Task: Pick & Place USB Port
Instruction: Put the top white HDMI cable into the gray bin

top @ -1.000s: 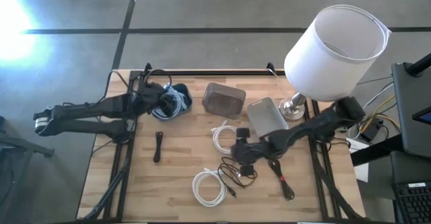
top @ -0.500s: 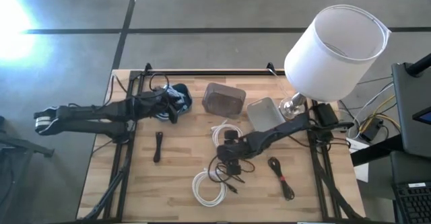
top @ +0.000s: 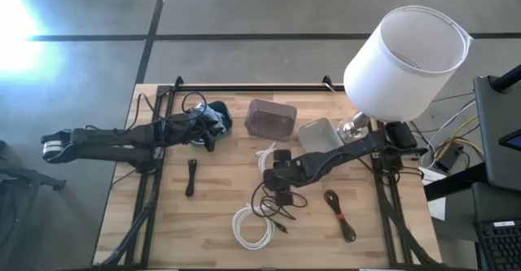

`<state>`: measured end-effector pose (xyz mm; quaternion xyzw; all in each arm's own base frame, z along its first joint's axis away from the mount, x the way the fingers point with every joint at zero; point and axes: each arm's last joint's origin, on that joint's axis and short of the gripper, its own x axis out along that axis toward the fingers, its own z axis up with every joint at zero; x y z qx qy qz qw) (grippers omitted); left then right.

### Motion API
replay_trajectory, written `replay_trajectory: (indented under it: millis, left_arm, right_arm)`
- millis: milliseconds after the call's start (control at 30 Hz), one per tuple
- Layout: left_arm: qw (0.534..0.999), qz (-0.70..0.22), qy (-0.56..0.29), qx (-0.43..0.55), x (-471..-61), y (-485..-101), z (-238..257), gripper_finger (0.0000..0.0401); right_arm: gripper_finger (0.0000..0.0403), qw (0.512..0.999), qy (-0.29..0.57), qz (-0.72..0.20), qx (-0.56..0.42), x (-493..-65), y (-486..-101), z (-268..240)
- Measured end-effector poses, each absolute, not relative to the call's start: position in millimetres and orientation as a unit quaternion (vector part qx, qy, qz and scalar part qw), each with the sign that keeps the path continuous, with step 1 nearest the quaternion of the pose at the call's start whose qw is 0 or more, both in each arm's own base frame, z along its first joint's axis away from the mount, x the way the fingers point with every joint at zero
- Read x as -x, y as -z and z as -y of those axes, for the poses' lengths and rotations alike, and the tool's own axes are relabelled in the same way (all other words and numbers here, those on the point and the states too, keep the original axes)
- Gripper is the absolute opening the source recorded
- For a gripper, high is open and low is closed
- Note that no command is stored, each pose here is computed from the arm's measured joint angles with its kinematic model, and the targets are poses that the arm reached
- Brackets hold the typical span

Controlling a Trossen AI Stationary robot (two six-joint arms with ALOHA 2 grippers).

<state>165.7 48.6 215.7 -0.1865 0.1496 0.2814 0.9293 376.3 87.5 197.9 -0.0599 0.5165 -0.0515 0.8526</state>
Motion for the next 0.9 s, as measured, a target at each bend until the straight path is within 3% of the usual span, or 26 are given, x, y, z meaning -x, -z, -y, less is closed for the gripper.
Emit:
replay_trajectory:
  millis: [533, 900]
  left_arm:
    - [0.928, -0.145, -0.277, 0.201, -166, -216, -48, 0.0179]
    - [0.929, -0.144, -0.276, 0.202, -166, -216, -48, 0.0179]
  right_arm:
    - [0.016, 0.809, 0.083, -0.579, 0.061, -390, -129, -85]
    - [0.0024, 0.801, 0.065, -0.591, 0.061, -379, -148, -82]
